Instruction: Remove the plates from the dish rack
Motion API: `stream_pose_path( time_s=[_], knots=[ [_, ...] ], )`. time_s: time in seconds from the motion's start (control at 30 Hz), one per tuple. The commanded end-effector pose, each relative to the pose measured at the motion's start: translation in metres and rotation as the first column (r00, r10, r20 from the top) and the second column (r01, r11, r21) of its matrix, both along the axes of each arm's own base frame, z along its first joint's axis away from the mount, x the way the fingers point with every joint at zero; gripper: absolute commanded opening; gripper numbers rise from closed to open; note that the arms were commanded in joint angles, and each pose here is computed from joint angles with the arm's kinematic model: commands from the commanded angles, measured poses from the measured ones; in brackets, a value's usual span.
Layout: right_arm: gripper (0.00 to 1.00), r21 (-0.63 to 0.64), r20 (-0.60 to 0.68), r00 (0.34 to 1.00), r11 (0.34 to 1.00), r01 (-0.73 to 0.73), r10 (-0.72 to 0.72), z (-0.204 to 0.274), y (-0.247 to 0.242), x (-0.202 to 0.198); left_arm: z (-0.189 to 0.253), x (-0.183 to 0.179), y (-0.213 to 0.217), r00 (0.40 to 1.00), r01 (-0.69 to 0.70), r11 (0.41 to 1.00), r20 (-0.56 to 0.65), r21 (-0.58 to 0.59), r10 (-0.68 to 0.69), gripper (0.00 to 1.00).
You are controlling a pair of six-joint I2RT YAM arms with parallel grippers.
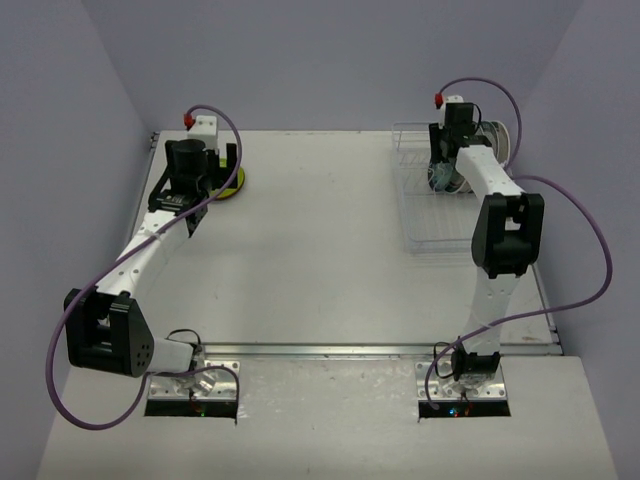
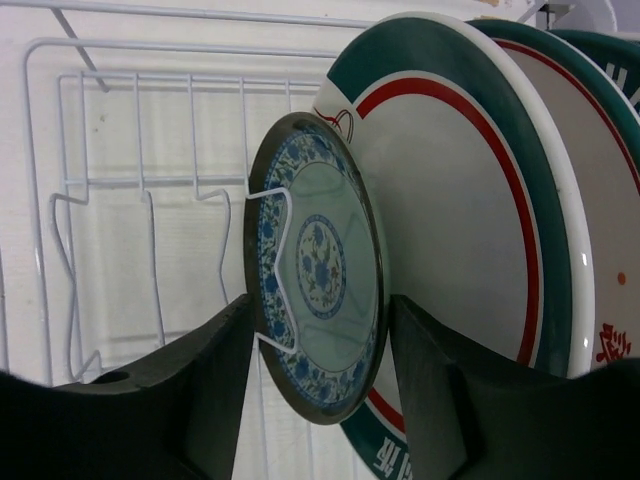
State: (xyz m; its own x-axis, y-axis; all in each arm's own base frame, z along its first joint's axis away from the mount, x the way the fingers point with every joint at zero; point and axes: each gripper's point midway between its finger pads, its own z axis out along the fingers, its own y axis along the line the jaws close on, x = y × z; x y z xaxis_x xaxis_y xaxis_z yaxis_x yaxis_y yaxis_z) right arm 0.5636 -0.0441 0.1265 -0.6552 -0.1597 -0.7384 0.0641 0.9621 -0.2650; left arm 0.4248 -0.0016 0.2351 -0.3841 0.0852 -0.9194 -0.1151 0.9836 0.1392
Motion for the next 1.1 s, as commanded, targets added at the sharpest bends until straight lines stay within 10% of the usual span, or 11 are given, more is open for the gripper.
stream_pose_path(
  time_s=[0.0, 0.27, 0.7, 0.9, 1.07],
  knots=[
    [0.44, -0.160, 0.105, 0.993, 0.987, -0.030, 0.048, 0.030, 0.002, 0.018, 0.020, 0.008, 0.001, 0.997, -0.019, 1.000, 0.078, 0.013, 0.018, 1.00],
    [0.00, -0.273, 0.186, 0.979, 0.962, -0.034, 0.087, 0.086, 0.008, 0.016, 0.022, 0.009, 0.000, 0.997, -0.019, 1.000, 0.081, 0.016, 0.018, 1.00],
    [0.00, -0.254, 0.418, 0.880, 0.959, -0.127, 0.228, 0.231, 0.050, -0.012, 0.035, 0.011, -0.044, 0.985, 0.163, 0.975, 0.077, -0.151, -0.153, 1.00],
    [0.00, 0.061, 0.336, 0.831, 0.870, -0.490, 0.444, 0.202, 0.140, -0.065, 0.061, -0.039, -0.140, 0.722, 0.685, 0.676, 0.129, -0.270, -0.680, 1.00],
    [0.00, 0.317, 0.342, 0.713, 0.639, -0.701, 0.612, 0.178, 0.222, -0.132, 0.069, -0.045, -0.161, 0.691, 0.696, 0.594, 0.149, -0.405, -0.708, 1.00]
  ],
)
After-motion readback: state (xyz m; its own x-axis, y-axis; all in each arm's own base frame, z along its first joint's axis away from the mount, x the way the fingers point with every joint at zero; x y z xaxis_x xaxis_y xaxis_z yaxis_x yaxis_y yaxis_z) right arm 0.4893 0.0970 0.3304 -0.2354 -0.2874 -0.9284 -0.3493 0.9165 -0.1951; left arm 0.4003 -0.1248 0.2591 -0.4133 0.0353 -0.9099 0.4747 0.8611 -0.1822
